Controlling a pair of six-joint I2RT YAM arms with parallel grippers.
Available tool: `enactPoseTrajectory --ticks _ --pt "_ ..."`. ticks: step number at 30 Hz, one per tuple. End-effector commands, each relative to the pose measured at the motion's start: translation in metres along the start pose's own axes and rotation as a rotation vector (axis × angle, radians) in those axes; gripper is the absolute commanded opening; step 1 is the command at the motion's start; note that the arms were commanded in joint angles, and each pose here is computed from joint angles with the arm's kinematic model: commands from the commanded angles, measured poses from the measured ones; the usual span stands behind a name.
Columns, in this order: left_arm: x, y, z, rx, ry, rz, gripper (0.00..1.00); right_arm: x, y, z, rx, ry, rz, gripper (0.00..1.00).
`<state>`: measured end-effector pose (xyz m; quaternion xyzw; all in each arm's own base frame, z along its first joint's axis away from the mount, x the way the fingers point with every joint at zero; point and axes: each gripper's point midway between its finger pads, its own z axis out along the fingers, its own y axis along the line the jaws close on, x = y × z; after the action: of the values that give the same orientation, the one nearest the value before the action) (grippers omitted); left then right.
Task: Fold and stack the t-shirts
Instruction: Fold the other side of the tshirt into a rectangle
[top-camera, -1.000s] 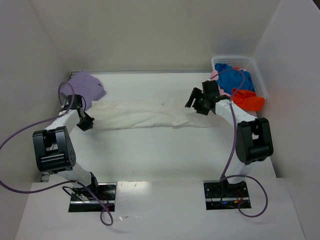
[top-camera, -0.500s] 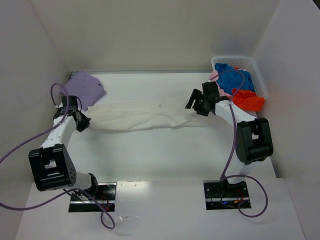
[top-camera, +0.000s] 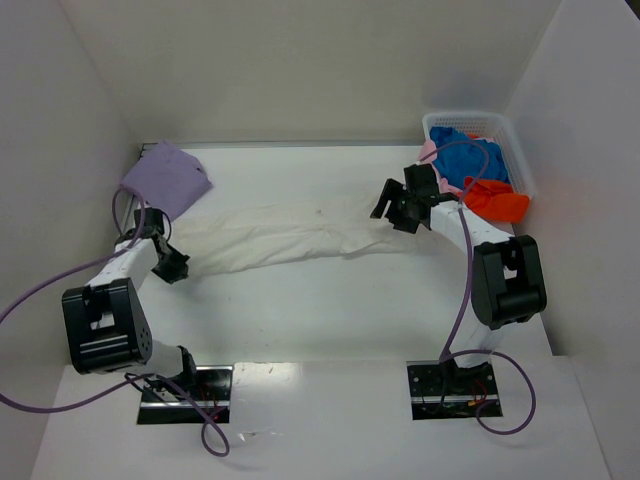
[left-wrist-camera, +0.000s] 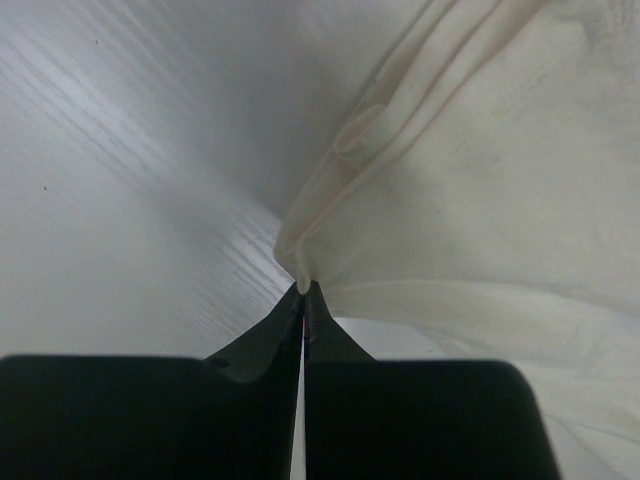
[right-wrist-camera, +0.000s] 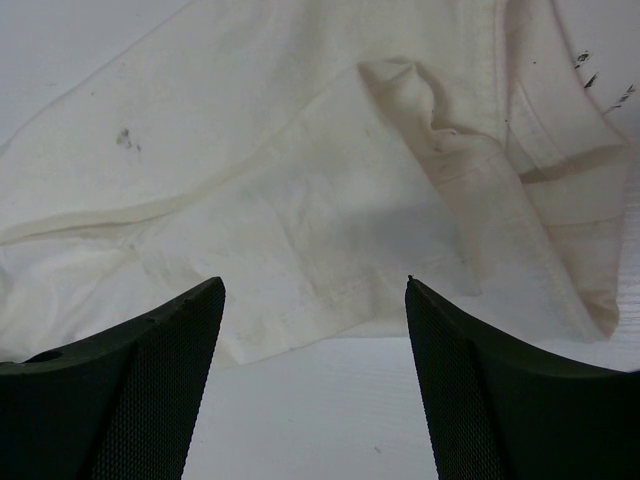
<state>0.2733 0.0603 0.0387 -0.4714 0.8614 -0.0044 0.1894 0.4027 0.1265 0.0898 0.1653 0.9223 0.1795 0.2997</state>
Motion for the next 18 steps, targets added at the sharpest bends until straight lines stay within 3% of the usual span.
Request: enactPoseTrajectory --ticks 1,4,6,9,11,14,18 --pt "0.001 0.002 -0.004 -0.005 -0.003 -0.055 0.06 -0.012 0.008 -0.006 -0.028 -0.055 -0.024 0.79" --pt "-0.002 0.010 -0.007 -0.024 -0.024 -0.096 0.13 -0.011 0.005 -0.006 -0.016 -0.053 -0.023 0.80" --pt "-0.010 0.012 -0.012 -0.019 -0.055 -0.125 0.33 -0.012 0.007 -0.009 -0.021 -0.060 -0.024 0.80" --pt "-0.015 0.015 -0.014 -0.019 -0.067 -0.157 0.48 -0.013 0.007 -0.009 -0.021 -0.061 -0.033 0.80" --pt "-0.022 0.013 -0.018 -0.006 -0.086 -0.167 0.64 -0.013 0.007 -0.009 -0.021 -0.061 -0.033 0.80" --pt "-0.044 -0.003 -0.025 0.066 -0.124 -0.158 0.71 -0.011 0.004 -0.009 -0.015 -0.053 -0.052 0.80" --pt "-0.079 -0.046 -0.039 0.248 -0.186 -0.054 0.73 -0.005 0.018 -0.014 -0.088 -0.005 -0.091 0.80"
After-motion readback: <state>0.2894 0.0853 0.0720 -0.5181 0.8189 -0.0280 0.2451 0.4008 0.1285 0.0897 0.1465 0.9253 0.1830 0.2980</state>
